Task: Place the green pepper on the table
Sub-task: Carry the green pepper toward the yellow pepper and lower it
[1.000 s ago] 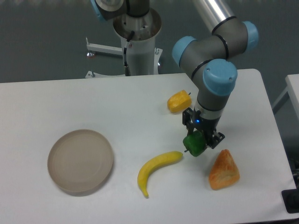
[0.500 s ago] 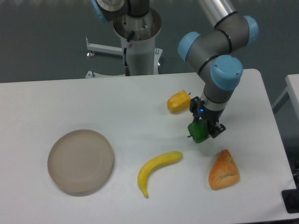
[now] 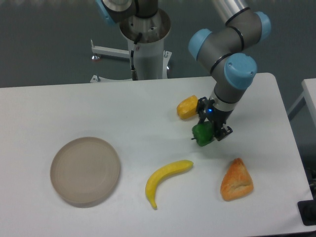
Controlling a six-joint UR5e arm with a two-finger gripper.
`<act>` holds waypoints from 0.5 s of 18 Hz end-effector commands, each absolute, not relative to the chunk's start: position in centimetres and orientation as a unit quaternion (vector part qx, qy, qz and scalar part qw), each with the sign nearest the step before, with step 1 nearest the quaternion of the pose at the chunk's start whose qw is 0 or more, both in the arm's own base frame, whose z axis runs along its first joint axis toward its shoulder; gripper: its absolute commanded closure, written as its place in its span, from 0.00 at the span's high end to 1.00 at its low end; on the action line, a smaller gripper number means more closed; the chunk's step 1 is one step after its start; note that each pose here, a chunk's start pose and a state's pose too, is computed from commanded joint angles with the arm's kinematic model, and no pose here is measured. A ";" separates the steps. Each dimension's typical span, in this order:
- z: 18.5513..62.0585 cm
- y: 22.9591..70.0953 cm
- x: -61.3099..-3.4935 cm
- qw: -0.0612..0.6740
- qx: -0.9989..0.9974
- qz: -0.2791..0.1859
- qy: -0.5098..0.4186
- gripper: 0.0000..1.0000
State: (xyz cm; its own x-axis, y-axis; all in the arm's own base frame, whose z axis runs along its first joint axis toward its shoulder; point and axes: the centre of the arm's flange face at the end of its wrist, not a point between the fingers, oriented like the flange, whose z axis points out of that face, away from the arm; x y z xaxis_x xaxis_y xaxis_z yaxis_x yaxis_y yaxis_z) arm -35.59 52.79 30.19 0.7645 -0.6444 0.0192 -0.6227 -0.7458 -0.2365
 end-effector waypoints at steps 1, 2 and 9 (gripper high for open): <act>30.0 52.5 -35.3 0.109 -0.933 -0.050 0.340 0.26; 29.7 52.5 -34.5 0.108 -0.933 -0.054 0.339 0.26; 27.8 54.7 -30.3 0.103 -0.940 -0.057 0.321 0.26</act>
